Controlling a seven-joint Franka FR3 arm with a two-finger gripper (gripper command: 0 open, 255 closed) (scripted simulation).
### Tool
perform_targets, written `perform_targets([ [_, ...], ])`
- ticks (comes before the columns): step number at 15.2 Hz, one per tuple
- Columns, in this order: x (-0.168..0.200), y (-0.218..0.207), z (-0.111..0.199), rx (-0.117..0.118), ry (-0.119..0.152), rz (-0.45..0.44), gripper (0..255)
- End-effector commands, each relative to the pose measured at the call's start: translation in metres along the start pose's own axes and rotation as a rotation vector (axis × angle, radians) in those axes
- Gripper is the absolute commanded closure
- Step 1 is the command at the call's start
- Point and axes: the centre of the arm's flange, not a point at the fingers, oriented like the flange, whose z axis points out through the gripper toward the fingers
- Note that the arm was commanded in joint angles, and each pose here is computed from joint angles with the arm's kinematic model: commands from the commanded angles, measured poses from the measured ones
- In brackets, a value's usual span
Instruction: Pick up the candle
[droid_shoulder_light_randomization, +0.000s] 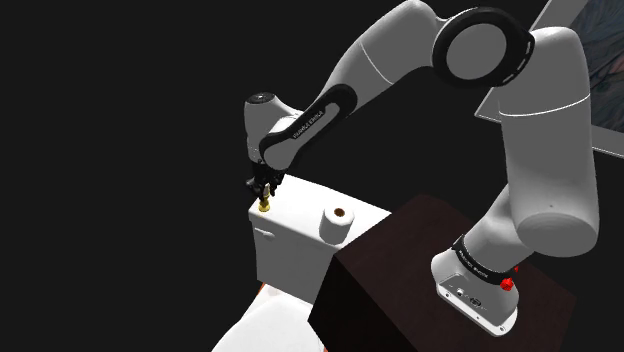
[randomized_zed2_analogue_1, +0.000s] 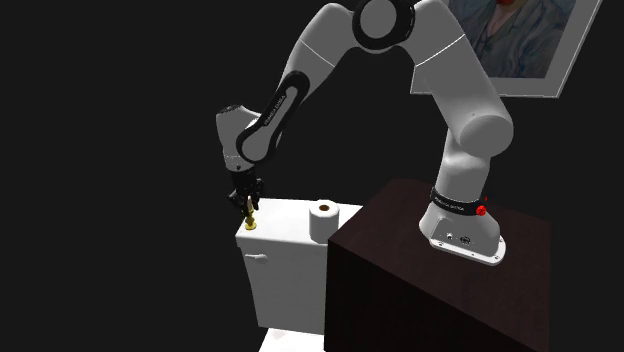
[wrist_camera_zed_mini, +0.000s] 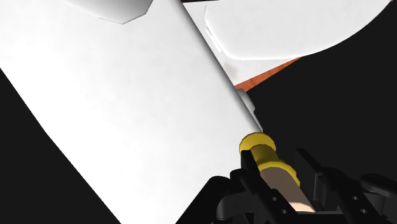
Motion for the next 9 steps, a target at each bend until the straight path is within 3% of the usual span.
perform_targets([
  [1,-0.001,0.0,-0.011,0.0,0.0,0.0,255],
  [9,-0.002,0.001,-0.043,0.0,0.0,0.0,255],
])
